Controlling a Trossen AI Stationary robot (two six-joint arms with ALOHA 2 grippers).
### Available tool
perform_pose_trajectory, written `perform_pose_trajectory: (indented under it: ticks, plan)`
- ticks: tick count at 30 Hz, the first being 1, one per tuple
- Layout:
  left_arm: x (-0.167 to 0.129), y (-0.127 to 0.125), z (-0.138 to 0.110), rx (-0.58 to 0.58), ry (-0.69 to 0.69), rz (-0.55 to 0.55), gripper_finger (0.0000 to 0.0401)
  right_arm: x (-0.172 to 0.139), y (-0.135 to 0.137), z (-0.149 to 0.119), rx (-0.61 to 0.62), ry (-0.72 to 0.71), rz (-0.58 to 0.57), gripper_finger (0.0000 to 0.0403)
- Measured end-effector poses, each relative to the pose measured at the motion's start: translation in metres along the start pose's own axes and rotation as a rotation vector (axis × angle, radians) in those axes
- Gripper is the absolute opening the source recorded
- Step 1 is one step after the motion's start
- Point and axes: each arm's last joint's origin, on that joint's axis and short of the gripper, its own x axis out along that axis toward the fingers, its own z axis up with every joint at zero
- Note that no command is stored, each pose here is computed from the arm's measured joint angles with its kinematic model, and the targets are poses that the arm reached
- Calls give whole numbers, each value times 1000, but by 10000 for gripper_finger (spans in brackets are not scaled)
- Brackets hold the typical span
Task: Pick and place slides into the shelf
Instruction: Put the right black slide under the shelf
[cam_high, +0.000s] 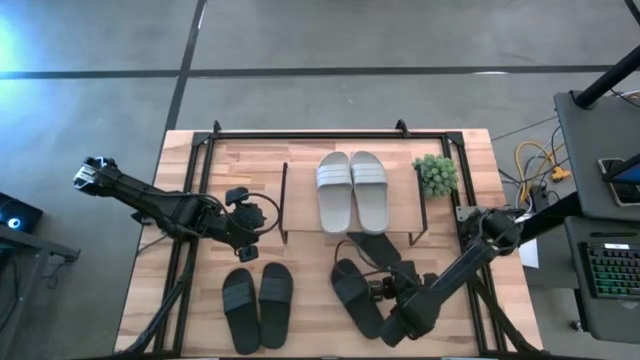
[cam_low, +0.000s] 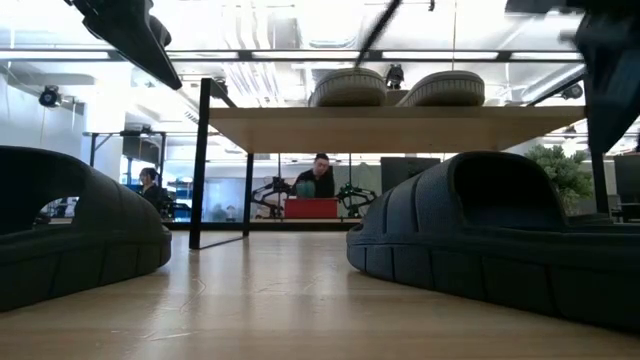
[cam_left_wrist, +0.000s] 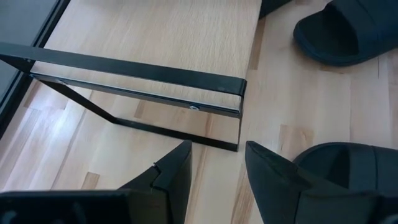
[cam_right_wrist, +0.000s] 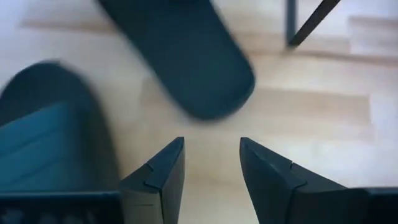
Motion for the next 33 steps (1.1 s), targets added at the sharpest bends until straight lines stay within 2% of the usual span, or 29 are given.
perform_pose_trajectory:
  ticks: [8, 12, 16, 23, 33]
  plan:
    - [0, -1, 0, -6, 14, -29, 135, 43, 1, 16, 35, -39, -133, 115]
    - [0, -1, -1, -10, 25, -52, 135, 58, 0, 11, 50, 27, -147, 101]
    - [0, -2, -1, -9, 33, -63, 135, 64, 1, 5, 70, 73, -107, 93]
    - [0, -2, -1, -7, 34, -62, 135, 51, 22, 7, 117, 64, 60, 91]
    - [0, -2, -1, -8, 34, -63, 135, 52, 24, 10, 124, 79, 38, 88]
